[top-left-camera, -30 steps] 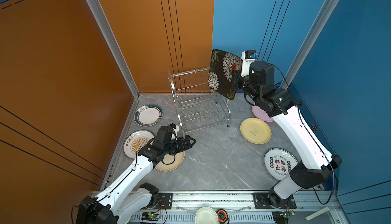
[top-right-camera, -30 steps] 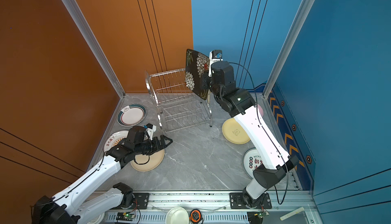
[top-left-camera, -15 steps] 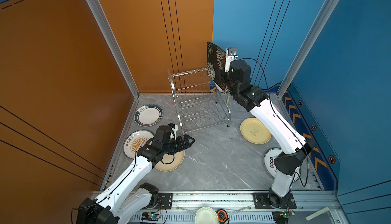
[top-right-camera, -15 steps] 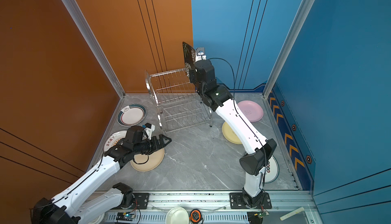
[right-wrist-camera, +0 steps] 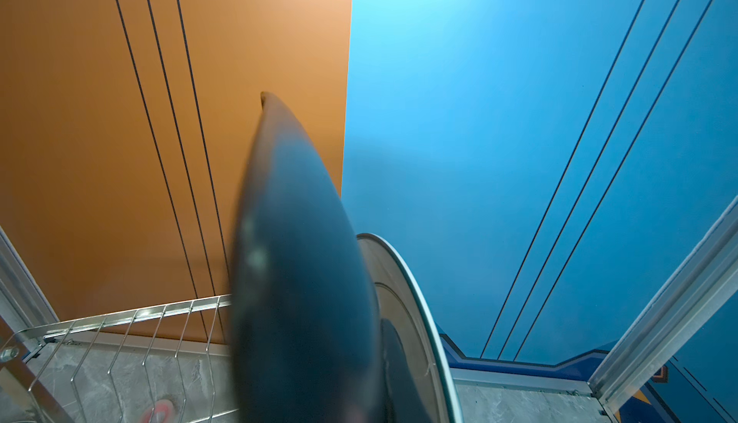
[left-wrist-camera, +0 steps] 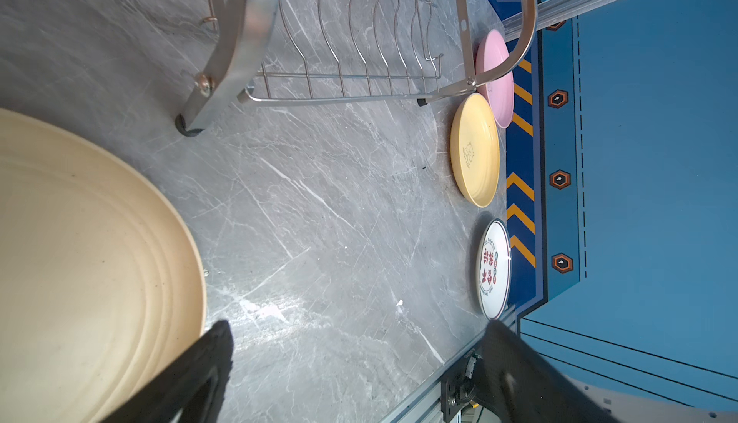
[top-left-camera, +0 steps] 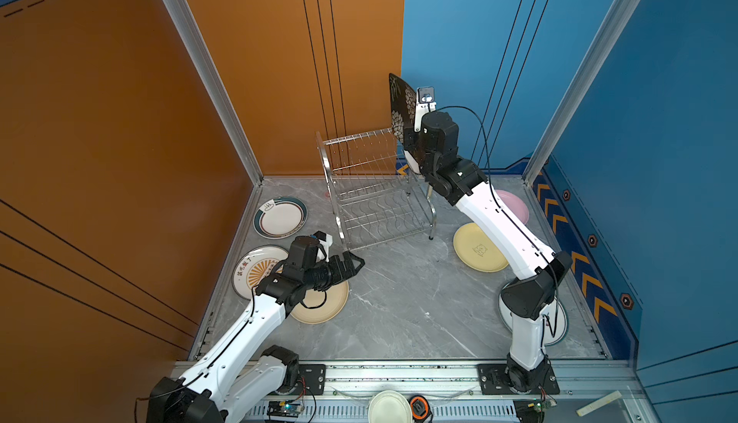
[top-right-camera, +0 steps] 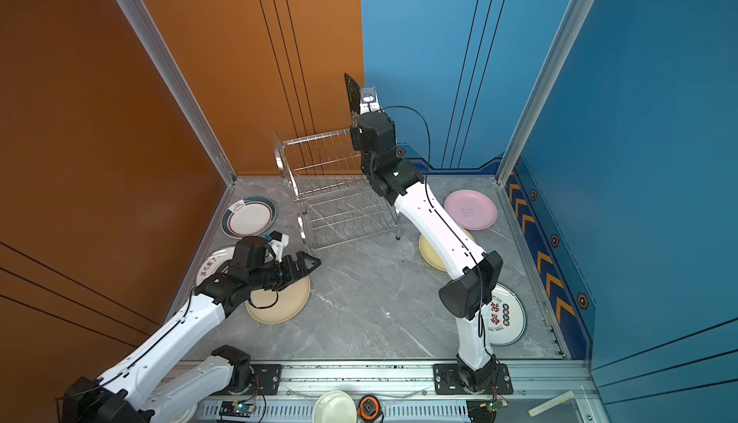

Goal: Load the plates into the dish rack
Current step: 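Lower the dark square plate into the rack beside the white plate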

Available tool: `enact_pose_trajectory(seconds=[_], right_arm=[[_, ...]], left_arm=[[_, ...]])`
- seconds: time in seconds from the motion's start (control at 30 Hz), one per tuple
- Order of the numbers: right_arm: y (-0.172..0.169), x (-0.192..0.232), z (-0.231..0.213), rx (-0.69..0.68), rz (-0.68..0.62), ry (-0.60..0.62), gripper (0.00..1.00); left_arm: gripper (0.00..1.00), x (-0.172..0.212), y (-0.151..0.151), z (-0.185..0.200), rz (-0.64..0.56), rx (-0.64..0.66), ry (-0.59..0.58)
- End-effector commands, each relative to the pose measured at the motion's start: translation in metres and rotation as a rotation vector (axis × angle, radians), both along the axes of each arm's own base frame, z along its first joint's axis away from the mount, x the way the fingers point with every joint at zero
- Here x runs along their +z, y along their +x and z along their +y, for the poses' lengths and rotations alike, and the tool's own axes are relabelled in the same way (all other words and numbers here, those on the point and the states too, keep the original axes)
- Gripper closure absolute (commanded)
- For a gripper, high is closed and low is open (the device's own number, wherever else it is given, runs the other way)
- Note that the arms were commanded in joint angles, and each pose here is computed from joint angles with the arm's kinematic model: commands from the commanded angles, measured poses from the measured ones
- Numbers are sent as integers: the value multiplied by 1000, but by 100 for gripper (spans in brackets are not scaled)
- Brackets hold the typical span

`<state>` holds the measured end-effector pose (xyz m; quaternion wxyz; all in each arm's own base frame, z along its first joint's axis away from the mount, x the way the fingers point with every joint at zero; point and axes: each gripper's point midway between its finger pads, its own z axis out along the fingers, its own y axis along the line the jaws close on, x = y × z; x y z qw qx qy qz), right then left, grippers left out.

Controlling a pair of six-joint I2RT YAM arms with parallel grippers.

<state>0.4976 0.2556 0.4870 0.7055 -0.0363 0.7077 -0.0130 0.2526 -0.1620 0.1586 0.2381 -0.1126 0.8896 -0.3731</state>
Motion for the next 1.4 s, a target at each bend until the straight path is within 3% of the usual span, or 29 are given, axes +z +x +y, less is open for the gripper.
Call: enact_pose_trajectory(seconds=[0.0, 0.77, 1.37], right_arm=[[-18, 70, -22, -44, -188, 145, 100], [-2, 33, -23, -69, -119, 111, 100], [-17, 7, -28, -68, -72, 122, 97]], left_arm=[[2, -3, -3, 0, 17, -24, 2], [2, -3, -1, 2, 21, -9, -3], [2, -3, -2, 3, 23, -3, -4]])
